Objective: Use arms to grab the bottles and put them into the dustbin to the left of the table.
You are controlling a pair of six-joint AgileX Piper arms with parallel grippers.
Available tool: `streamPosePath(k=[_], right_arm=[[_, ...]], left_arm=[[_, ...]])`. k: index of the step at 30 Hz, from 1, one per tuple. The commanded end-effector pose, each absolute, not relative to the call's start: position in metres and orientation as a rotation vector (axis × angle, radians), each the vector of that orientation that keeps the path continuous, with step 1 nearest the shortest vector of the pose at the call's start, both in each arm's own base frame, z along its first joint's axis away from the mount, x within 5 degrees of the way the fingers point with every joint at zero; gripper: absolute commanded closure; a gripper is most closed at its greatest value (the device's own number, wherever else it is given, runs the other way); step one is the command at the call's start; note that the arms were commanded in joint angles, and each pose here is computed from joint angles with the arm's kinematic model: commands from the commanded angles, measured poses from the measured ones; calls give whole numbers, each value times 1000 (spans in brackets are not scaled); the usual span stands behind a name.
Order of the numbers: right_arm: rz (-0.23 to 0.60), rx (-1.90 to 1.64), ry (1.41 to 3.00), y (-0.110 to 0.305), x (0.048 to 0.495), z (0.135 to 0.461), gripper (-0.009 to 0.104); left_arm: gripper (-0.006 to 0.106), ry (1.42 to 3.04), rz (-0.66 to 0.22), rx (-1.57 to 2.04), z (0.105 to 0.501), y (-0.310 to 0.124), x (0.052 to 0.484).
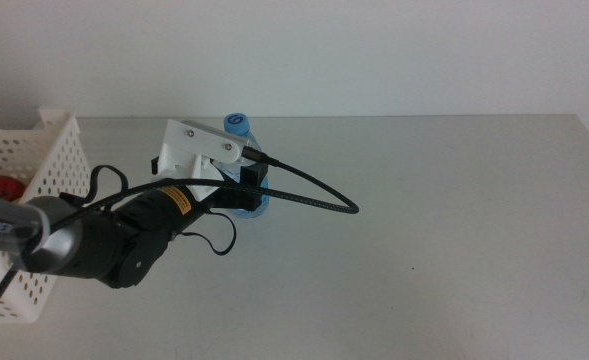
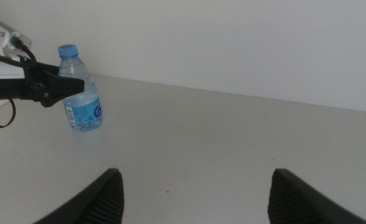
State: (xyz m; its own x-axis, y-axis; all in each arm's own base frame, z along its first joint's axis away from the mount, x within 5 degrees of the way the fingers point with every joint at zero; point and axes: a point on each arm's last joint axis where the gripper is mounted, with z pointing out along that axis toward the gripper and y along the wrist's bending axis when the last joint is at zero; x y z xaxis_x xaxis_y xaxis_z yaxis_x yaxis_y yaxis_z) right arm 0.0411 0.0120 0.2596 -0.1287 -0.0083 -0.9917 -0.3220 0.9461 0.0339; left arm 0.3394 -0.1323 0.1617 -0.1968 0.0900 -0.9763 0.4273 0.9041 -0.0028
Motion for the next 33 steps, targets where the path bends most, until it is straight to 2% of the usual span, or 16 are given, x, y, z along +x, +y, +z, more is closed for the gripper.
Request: streamPosePath(k=[1, 8, 11, 13, 18, 21, 30, 32, 33], right_arm=[[266, -255, 1599, 13, 42, 274, 37], [266, -255, 1599, 13, 42, 274, 37], [266, -255, 1599, 13, 42, 274, 37], [266, -255, 1599, 13, 42, 274, 37], [266, -255, 1599, 13, 42, 274, 37], [266, -255, 1599, 13, 42, 274, 37], [266, -255, 1599, 13, 42, 274, 37], [266, -255, 1599, 13, 42, 274, 37], [266, -255, 1599, 13, 42, 274, 37]], left_arm=[[7, 1600, -359, 335, 183, -135, 350], [7, 1569, -374, 294, 162, -138, 360], [14, 1523, -381, 290, 157, -138, 361], [26, 1505, -376, 300, 157, -139, 362], [76, 1537, -377, 318, 161, -140, 368], [102, 1627, -365, 296, 171, -136, 366], [102, 1763, -375, 263, 268, -121, 336], [102, 1815, -324, 209, 295, -105, 334], [102, 1847, -271, 187, 307, -93, 333]])
